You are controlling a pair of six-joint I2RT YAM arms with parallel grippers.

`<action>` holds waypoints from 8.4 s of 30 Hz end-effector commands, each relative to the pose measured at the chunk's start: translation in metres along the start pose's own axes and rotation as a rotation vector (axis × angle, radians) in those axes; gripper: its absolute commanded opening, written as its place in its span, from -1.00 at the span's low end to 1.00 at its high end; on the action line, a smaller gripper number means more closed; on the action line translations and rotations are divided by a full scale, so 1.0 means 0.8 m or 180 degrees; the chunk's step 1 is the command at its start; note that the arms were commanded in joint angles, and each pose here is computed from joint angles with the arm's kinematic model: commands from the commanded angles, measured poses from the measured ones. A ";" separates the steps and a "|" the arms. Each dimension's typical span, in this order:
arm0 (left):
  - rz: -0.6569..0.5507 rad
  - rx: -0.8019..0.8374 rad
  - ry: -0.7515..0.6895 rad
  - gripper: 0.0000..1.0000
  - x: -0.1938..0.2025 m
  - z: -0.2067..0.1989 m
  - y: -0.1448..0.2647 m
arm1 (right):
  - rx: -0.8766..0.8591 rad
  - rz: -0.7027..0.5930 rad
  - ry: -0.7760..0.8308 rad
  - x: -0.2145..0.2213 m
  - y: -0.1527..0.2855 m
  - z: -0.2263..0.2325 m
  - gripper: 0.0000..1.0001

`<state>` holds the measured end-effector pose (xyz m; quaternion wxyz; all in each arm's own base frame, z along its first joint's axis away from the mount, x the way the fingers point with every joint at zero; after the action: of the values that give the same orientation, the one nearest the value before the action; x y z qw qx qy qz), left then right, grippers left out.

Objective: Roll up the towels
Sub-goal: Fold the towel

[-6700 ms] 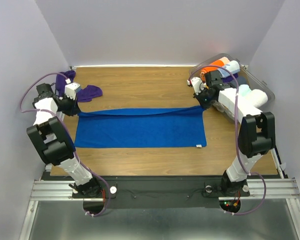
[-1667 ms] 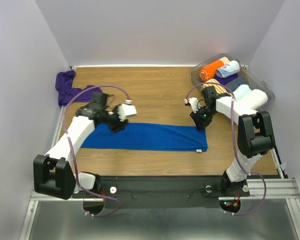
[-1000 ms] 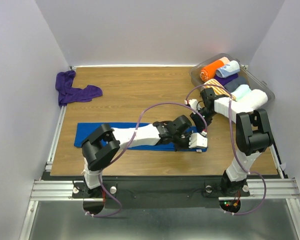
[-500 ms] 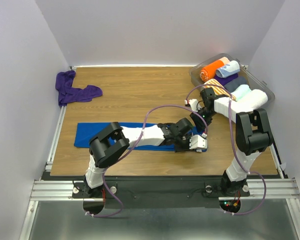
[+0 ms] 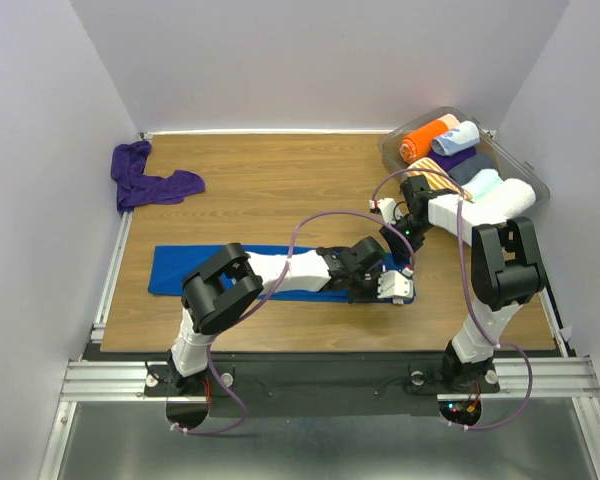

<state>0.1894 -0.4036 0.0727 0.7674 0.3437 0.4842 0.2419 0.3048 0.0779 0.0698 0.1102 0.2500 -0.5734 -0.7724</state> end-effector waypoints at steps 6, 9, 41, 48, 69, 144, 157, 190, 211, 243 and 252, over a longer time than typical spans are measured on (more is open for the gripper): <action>-0.0134 -0.0007 -0.0061 -1.00 -0.010 0.008 0.012 | 0.0061 0.0071 0.0049 0.003 -0.015 -0.006 -0.47; -0.0161 0.0046 -0.0074 -1.00 -0.012 0.003 0.016 | 0.0077 0.0086 0.0051 0.004 -0.015 -0.007 -0.48; -0.0447 -0.0439 0.1271 -0.37 0.049 0.059 0.197 | 0.0078 -0.0320 0.0134 -0.016 0.039 0.011 -0.47; 0.0345 -0.0888 0.1605 -0.40 0.174 0.030 0.265 | 0.0059 -0.0083 0.0131 0.008 0.025 0.010 -0.48; 0.0015 -0.0427 0.0510 -0.33 0.038 0.001 0.098 | -0.0032 0.0273 -0.0138 0.023 -0.030 0.000 -0.56; -0.0035 -0.0083 0.0238 -0.32 0.021 -0.019 0.061 | 0.0029 0.0297 -0.0073 0.021 -0.031 -0.006 -0.56; -0.0003 -0.0114 0.0214 -0.32 0.023 -0.011 0.048 | 0.0003 0.0332 -0.0071 0.025 -0.034 -0.006 -0.57; -0.0320 -0.0172 0.0708 -0.47 0.026 -0.002 0.143 | 0.0089 0.0406 -0.0018 0.036 -0.033 -0.009 -0.57; 0.1165 -0.1446 0.3338 -0.29 0.366 -0.025 0.340 | 0.0381 0.1009 0.0404 0.131 0.002 -0.004 -0.57; 0.0967 -0.2083 0.3827 -0.03 0.389 0.013 0.378 | 0.0606 -0.0460 -0.0366 -0.052 0.085 -0.002 -0.13; 0.1165 -0.1652 0.3535 -0.15 0.386 -0.020 0.373 | 0.0291 -0.0118 -0.0626 0.013 0.067 0.027 -0.37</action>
<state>0.3117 0.0076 0.1260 0.4083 -0.0053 0.6671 0.6231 0.2956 0.0692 0.1448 -0.0012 0.2385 -0.6242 -0.7440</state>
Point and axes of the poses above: each gripper's point midway between its finger pads, its own y axis back along the fingers, its own z axis along the line the jaws close on, x = y × z, the point moved 5 cm from there along y, back along the fingers, and after that the axes turned 13 degrees about -y, right-handed, at the moved point
